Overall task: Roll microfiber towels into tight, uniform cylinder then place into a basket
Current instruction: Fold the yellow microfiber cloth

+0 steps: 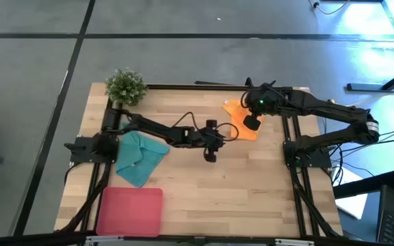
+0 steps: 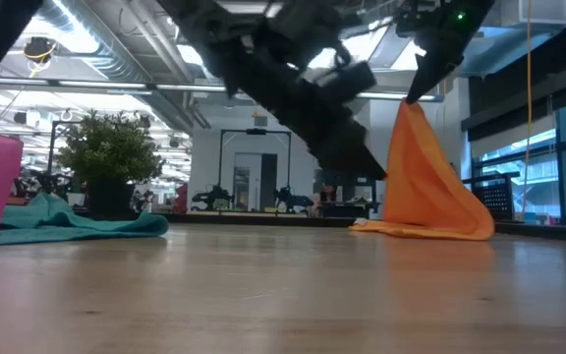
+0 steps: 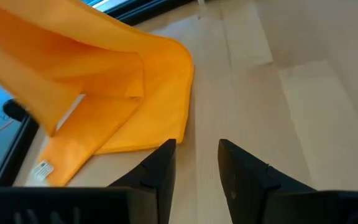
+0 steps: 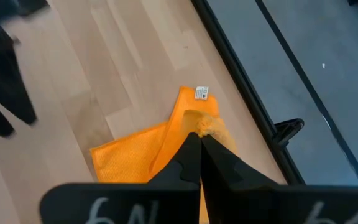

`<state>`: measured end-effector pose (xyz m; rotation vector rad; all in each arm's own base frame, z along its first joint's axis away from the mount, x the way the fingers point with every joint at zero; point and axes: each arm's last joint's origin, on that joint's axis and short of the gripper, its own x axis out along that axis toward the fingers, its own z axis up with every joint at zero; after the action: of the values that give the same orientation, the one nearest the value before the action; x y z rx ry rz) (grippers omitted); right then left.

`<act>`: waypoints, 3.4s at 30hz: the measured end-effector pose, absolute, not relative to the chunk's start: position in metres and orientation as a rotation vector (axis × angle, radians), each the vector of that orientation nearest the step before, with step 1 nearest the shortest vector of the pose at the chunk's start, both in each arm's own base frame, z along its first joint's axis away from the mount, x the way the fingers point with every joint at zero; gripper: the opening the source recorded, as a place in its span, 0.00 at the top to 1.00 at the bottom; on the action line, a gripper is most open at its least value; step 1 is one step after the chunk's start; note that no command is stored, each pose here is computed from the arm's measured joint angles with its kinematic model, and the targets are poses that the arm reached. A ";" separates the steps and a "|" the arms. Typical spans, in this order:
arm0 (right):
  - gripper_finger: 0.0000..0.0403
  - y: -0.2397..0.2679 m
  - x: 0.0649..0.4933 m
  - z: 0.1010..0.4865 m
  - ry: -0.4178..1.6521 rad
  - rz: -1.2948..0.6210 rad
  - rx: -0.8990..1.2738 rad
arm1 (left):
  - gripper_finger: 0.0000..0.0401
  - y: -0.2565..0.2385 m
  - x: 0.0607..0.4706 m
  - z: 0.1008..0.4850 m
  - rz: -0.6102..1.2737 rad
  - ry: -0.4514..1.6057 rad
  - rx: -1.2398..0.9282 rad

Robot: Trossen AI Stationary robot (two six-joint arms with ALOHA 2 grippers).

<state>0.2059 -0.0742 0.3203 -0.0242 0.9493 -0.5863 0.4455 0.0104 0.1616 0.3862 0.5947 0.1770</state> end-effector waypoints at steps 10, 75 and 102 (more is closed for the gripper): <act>0.99 -0.072 0.199 0.327 0.912 -0.569 -0.008 | 0.73 0.028 0.493 0.127 0.219 0.597 0.344; 0.99 -0.067 0.177 0.339 0.867 -0.660 0.041 | 1.00 0.043 0.473 0.149 0.248 0.803 0.200; 0.99 -0.068 0.165 0.333 0.947 -0.782 0.062 | 1.00 0.034 0.377 0.345 0.627 0.581 0.288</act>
<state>0.1647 -0.0677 0.3335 0.0617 0.9469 -0.7821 0.3773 0.0342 0.3454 0.2884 0.5814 0.6265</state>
